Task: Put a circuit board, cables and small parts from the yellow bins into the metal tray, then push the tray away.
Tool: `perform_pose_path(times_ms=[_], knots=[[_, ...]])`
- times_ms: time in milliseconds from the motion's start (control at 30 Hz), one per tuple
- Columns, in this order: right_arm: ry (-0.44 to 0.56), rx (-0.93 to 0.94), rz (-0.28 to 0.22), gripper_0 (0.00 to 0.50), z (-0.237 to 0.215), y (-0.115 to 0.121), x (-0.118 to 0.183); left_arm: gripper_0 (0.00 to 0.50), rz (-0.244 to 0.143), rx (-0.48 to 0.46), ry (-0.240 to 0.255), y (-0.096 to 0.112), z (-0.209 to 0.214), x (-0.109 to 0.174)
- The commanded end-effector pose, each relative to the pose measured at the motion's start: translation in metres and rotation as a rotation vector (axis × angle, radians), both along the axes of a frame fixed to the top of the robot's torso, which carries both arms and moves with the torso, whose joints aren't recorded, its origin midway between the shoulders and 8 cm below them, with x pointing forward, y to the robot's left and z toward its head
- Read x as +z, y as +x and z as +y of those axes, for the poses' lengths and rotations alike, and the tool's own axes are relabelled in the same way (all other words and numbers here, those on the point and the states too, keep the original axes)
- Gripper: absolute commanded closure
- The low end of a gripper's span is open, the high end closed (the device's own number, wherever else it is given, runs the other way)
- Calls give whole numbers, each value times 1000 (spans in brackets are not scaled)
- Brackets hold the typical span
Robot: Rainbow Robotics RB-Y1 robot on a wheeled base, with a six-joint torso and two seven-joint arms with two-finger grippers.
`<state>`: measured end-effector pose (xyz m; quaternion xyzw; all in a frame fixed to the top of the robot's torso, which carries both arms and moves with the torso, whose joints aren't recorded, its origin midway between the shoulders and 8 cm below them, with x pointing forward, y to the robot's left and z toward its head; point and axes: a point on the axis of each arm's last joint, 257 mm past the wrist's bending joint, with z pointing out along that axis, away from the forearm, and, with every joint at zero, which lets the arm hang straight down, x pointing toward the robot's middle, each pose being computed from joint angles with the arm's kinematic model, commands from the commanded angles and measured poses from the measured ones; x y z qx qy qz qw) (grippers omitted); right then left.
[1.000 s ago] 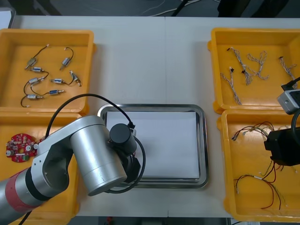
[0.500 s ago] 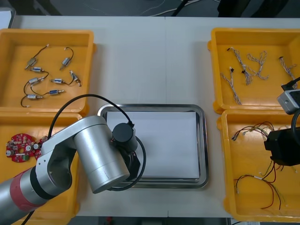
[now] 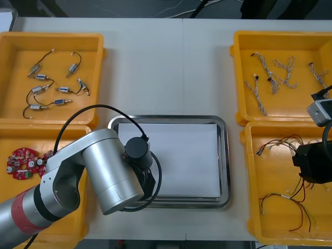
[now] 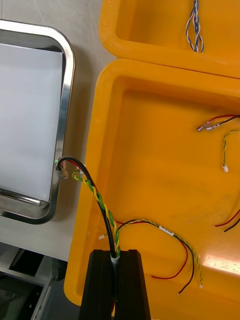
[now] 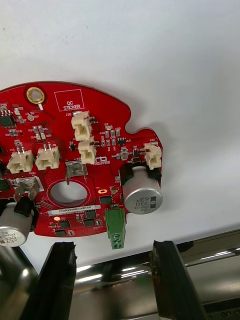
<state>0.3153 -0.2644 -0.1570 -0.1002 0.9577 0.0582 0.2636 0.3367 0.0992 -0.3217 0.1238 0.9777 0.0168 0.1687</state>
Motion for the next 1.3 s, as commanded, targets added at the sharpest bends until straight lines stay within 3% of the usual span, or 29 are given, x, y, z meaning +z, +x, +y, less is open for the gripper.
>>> perform_pose_path(times_ms=[33, 400, 800, 1100, 1300], knots=[[-33, -8, -8, 500, -4, -3, 3, 0, -34, 17, -51, 4, -24, 11], [-33, -8, -8, 500, -4, -3, 3, 0, -56, 29, -74, 7, -23, 31], [-33, -8, -8, 500, -4, -3, 3, 0, -42, 54, -104, 3, 1, 73], [-33, -8, -8, 500, -4, -3, 3, 0, -65, 61, -162, 9, 19, 108], [-28, 15, 2, 500, 3, -4, 1, 0, -96, 83, -173, 19, 45, 132]])
